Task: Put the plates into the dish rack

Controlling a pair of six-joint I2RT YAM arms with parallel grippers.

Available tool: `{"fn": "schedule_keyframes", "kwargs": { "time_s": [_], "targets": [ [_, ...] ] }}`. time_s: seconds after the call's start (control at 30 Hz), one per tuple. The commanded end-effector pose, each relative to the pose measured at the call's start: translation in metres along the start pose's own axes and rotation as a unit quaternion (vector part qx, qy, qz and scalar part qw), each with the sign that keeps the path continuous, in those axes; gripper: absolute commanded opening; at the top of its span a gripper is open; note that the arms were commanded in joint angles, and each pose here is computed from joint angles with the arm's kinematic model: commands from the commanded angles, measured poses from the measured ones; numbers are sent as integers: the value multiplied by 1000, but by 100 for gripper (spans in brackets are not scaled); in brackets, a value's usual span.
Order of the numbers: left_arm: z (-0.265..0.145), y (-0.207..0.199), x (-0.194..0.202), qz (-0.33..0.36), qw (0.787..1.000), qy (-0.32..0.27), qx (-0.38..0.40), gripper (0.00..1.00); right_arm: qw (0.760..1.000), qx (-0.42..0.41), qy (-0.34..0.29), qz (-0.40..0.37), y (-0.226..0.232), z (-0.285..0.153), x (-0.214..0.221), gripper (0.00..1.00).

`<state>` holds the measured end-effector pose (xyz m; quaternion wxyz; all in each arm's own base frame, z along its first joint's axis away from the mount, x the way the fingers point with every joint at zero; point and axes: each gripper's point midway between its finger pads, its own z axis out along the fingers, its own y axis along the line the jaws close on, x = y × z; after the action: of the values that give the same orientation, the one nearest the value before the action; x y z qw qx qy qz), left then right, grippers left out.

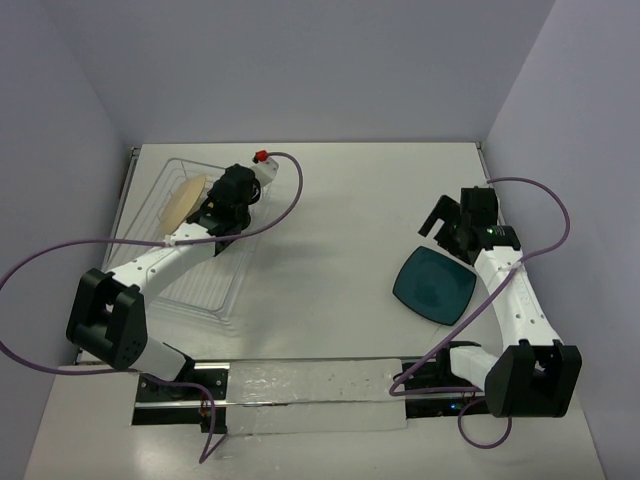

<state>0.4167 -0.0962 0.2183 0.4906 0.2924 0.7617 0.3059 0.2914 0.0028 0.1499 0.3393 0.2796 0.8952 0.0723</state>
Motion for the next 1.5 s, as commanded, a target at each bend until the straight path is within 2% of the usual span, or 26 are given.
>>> {"fn": "schedule_keyframes", "kwargs": {
  "time_s": [0.0, 0.13, 0.2, 0.23, 0.3, 0.43, 0.57, 0.77, 1.0, 1.07, 1.2, 1.37, 1.47],
  "targets": [
    [-9, 21, -7, -50, 998, -1, -30, 0, 1000, -6, -27, -6, 0, -4, -11, 100],
    [-8, 17, 5, -71, 996, -1, -46, 0, 999, -10, -32, -10, 2, -7, -13, 100],
    [-8, 12, 3, -76, 997, -3, -30, 4, 999, -13, -32, -12, 3, -6, -13, 100],
    [-8, 11, 2, -77, 997, -4, -25, 10, 999, -15, -31, -14, 3, -6, -13, 100],
    [-9, 14, -2, -91, 996, -8, -25, 30, 999, -17, -25, -17, 3, -3, -10, 100],
    [-11, 10, -2, -95, 995, -11, -10, 36, 1000, -15, -17, -18, 3, -2, -8, 100],
    [-14, 12, 1, -102, 995, -9, -14, 53, 1000, -18, -17, -18, 3, -3, -7, 100],
    [-20, 12, 8, -118, 993, 0, -12, 60, 999, -26, -19, -19, 7, -3, -8, 100],
    [-29, -2, -9, -160, 986, -18, 49, 72, 998, -51, -12, -26, 14, -5, -5, 100],
    [-33, -9, -16, -164, 984, -25, 69, 86, 998, -60, -14, -26, 17, -6, -6, 100],
    [-37, -20, -22, -160, 983, -29, 81, 87, 997, -74, -9, -28, 23, -7, -5, 100],
    [-43, -14, -31, -184, 979, -45, 79, 87, 997, -75, -9, -29, 23, -8, -4, 100],
    [-61, -1, -52, -212, 968, -85, 103, 97, 997, -74, -18, -26, 22, -11, -6, 100]
  ]
}}
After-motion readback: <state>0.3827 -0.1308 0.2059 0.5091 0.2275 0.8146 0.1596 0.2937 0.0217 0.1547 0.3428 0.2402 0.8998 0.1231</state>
